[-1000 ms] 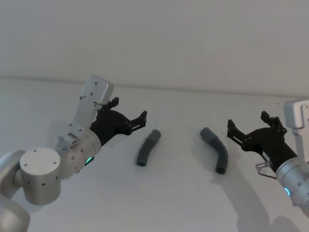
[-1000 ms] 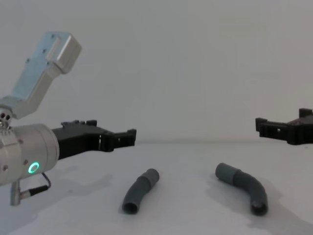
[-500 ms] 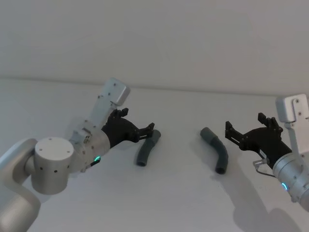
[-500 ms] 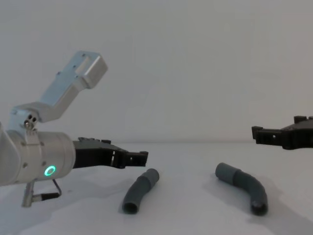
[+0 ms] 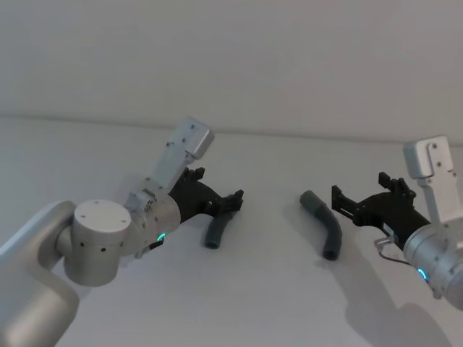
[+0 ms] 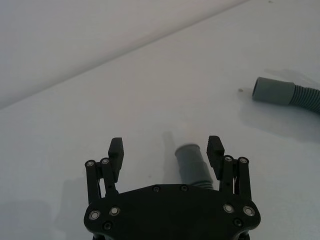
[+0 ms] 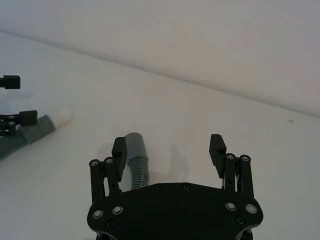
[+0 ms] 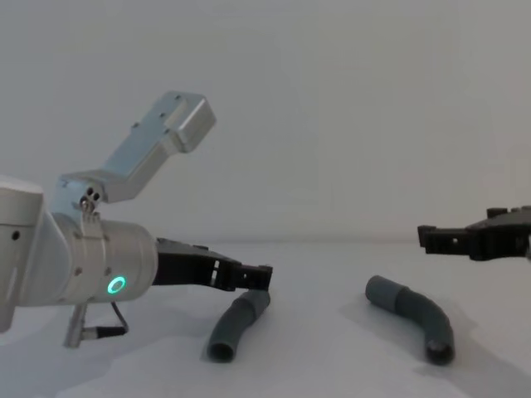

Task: Use both hands to pick up one end of the pipe from the table, align the ends, and insert them.

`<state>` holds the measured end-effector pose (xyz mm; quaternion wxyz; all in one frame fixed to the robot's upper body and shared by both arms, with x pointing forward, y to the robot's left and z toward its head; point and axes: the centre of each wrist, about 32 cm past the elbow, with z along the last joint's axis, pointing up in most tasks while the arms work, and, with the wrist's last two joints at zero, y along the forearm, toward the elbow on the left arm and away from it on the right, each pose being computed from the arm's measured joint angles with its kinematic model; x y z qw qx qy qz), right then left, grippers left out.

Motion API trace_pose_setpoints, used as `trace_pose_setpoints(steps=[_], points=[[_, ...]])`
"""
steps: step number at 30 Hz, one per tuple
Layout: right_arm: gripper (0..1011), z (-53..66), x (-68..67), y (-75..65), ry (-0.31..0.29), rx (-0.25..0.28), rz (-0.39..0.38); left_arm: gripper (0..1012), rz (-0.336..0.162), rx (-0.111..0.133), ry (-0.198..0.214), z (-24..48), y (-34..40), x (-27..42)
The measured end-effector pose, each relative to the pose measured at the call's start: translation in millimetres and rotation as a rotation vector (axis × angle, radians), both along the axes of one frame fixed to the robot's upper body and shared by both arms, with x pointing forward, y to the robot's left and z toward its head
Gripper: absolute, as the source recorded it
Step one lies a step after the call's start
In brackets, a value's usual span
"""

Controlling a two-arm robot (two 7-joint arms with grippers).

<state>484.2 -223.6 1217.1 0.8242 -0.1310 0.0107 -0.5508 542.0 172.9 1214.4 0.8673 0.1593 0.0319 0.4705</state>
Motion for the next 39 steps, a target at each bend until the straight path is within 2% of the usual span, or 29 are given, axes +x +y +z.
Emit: trace_pose_setpoints(steps=[6,19,30,39], points=[[1003,0.7,4.6,4.3,0.032,-0.014,0.021,1001,0.003,0.004,0.029,0.3,-9.2,-6.4],[1003,2.9,10.8,11.9,0.084,-0.057,0.064,1001,0.003,0.027,0.069,3.5,-19.2,-20.9],[1003,1.1,15.7,17.2,0.118,-0.117,0.093,1001,0.013,0.047,0.080,5.6,-22.4,-28.4],[1003,-2.2,22.2,23.3,0.148,-0.164,0.116,1001,0.021,0.055,0.082,6.2,-22.6,-30.3]])
